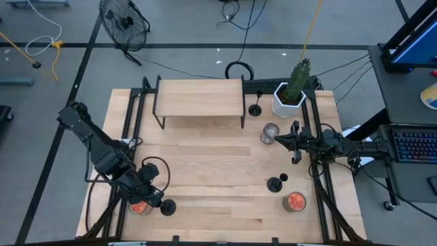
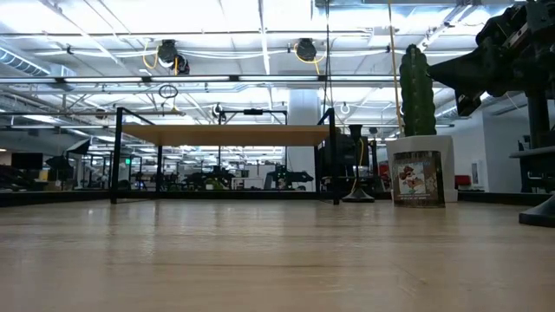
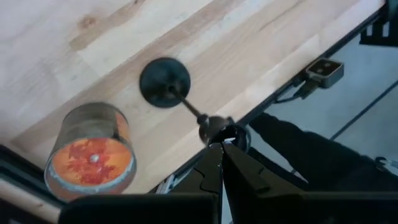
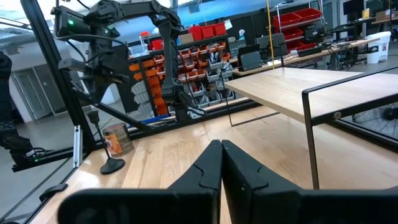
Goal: Pick & Place candle stick holders
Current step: Put the bottom black candle holder on the shelf
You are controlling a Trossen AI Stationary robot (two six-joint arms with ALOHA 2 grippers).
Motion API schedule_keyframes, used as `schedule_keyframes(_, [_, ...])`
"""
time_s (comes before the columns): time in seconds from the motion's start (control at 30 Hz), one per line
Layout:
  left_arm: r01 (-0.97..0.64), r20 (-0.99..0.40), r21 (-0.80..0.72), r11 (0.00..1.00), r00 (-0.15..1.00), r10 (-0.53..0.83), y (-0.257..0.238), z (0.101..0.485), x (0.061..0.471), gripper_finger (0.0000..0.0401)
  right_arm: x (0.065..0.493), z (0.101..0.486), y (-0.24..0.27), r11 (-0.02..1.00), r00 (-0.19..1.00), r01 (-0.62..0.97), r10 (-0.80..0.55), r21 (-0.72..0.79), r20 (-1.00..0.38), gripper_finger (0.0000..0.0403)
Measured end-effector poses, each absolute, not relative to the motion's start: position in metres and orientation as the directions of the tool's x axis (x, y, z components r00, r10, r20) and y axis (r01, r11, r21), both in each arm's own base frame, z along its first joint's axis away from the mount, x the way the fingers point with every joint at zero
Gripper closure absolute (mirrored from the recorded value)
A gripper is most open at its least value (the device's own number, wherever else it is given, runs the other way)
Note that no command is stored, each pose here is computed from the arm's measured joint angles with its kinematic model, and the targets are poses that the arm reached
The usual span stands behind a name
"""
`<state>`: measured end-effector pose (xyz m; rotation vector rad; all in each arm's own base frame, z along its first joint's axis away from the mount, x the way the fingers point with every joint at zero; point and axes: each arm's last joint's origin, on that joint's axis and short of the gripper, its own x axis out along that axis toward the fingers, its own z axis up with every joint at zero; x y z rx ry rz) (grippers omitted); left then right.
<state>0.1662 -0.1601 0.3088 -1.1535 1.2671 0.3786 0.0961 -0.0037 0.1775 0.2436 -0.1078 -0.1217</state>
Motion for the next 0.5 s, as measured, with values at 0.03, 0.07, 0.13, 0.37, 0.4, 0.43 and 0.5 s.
schedule_keyframes(0.03, [-0.773,-0.877,-0.463,0.434,0.326,-0.354,-0.1603,0.3089,0.1662,0.0384,0.0961,0.1775,-0.0037,0.963,0.987,0.107,-0.133,0.247,0.092,0.0403])
schedule_keyframes(0.07, [-0.773,-0.875,-0.464,0.433,0.325,-0.358,-0.1605,0.3090,0.1662,0.0384,0.0961,0.1776,-0.0037,0.963,0.987,0.107,-0.133,0.246,0.092,0.0403])
schedule_keyframes(0.13, [-0.769,-0.874,-0.468,0.436,0.327,-0.360,-0.1607,0.3092,0.1665,0.0379,0.0961,0.1775,-0.0037,0.963,0.987,0.107,-0.133,0.246,0.092,0.0403])
schedule_keyframes(0.37, [-0.775,-0.885,-0.452,0.441,0.325,-0.334,-0.1590,0.3082,0.1654,0.0309,0.0961,0.1775,-0.0038,0.963,0.987,0.107,-0.133,0.246,0.092,0.0403])
schedule_keyframes(0.4, [-0.778,-0.887,-0.448,0.440,0.323,-0.330,-0.1587,0.3080,0.1651,0.0297,0.0961,0.1775,-0.0038,0.963,0.987,0.107,-0.133,0.246,0.092,0.0403])
schedule_keyframes(0.43, [-0.780,-0.889,-0.444,0.441,0.321,-0.326,-0.1583,0.3078,0.1649,0.0286,0.0961,0.1775,-0.0038,0.964,0.987,0.107,-0.133,0.243,0.092,0.0403])
schedule_keyframes(0.5, [-0.781,-0.892,-0.441,0.442,0.326,-0.313,-0.1577,0.3075,0.1647,0.0265,0.0961,0.1775,-0.0037,0.968,0.987,0.109,-0.133,0.226,0.092,0.0403])
